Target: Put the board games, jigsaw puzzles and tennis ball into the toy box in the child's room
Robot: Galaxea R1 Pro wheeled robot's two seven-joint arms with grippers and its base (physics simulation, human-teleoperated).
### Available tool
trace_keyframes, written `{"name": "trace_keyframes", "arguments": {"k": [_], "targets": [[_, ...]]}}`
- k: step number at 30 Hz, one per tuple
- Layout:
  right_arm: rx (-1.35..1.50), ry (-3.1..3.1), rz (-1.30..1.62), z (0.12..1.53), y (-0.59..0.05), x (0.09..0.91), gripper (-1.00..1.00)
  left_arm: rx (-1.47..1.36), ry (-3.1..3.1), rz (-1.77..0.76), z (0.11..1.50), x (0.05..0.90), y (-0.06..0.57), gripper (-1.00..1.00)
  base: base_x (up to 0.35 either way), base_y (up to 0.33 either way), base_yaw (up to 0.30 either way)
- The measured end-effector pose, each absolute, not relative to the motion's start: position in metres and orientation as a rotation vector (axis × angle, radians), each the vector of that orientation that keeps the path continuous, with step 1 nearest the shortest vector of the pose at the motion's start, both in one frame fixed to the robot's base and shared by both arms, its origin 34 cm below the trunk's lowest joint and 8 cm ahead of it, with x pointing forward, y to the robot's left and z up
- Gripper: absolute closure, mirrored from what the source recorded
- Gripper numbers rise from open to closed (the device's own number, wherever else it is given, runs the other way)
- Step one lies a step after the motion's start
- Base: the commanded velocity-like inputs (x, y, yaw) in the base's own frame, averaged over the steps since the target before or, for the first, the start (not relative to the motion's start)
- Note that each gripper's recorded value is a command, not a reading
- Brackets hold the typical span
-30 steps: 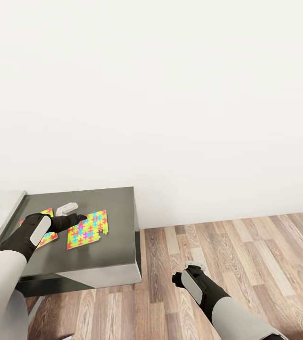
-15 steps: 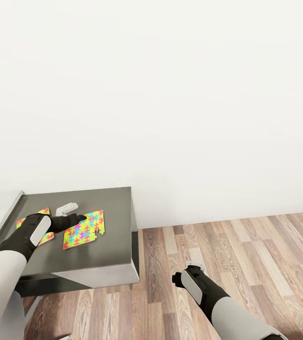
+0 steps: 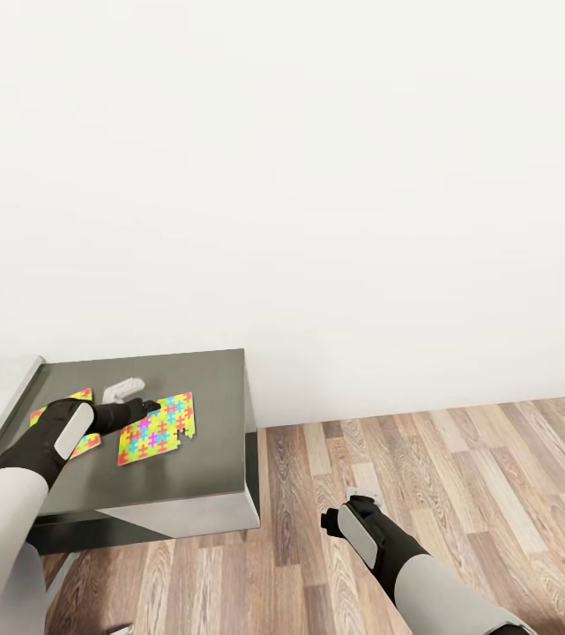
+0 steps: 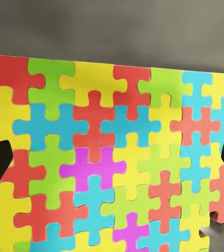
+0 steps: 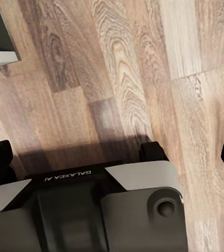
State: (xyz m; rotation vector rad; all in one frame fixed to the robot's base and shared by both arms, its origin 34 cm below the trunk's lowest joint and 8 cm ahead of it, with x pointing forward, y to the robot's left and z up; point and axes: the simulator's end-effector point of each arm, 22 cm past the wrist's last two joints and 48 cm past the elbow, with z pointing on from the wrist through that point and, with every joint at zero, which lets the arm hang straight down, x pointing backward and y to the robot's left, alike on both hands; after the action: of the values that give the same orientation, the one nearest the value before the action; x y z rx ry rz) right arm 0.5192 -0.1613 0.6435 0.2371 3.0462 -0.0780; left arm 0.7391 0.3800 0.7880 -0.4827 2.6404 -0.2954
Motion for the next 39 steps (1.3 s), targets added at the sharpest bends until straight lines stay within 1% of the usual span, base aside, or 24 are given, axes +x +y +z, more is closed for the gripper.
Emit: {"name": "trace_keyframes", "arguments": {"k": [17,21,29,39], "targets": [[0.237,3.047,-0.077,0.643,-0.161,0.519,-1.00,-0.452,2.601,-0.287,0.804,0.753,0.381,-1.00,0.000,0.000,0.000],[0.237,3.046,-0.077,0.644,-0.161,0.519,-1.00,-0.462,2.613,-0.242,0.801,0.750,0.388,-1.00,0.000,0.000,0.000],[0.238,3.046,-0.077,0.644,-0.161,0.519,-1.00,-0.503,2.640,-0.071,0.795,0.741,0.413,-1.00,0.000,0.000,0.000],[0.237,3.046,-0.077,0.644,-0.161,0.519,-1.00,-0.510,2.644,-0.044,0.795,0.740,0.417,-1.00,0.000,0.000,0.000]]}}
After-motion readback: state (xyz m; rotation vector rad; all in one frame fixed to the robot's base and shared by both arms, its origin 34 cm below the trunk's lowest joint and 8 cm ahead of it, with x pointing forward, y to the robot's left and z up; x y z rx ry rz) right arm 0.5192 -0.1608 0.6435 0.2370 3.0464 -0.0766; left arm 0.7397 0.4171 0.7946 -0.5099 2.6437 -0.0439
